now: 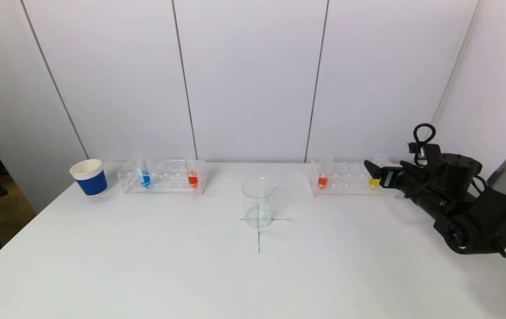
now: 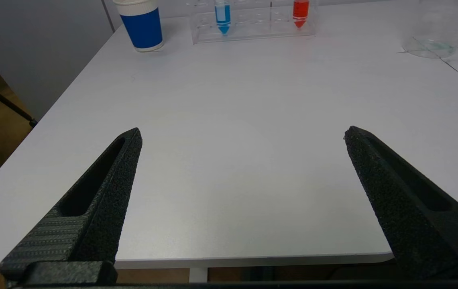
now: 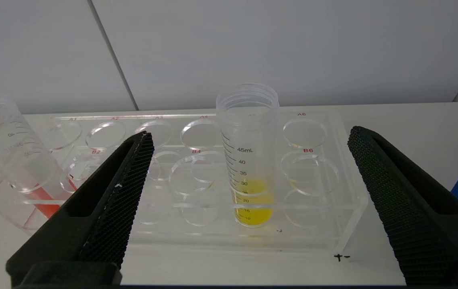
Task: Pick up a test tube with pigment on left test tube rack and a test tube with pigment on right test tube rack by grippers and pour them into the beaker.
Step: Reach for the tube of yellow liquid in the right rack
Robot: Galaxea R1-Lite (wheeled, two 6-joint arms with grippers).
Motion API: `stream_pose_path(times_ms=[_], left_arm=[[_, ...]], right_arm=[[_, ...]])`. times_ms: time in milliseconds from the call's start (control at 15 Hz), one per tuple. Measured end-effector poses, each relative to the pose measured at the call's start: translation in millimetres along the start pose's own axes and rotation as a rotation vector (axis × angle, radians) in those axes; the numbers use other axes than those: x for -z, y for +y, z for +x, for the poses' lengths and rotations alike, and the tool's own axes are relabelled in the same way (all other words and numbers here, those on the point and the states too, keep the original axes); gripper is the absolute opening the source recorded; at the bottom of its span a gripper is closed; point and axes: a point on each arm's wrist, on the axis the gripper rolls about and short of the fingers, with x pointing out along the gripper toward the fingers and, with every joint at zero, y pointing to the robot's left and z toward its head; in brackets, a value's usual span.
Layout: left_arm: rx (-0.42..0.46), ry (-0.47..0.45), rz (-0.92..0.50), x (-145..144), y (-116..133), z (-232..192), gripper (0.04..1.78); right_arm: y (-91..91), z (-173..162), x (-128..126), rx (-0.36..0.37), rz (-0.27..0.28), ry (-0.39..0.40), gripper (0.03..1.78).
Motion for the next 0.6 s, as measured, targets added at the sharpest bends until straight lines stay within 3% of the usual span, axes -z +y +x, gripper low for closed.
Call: stream_pose_path(times_ms=[600], left_arm=[[-0.001,0.000,0.000,0,0,0,1.76]], right_arm=[[-1.2,13,3,0.009,-0.003,-0.015,1.76]])
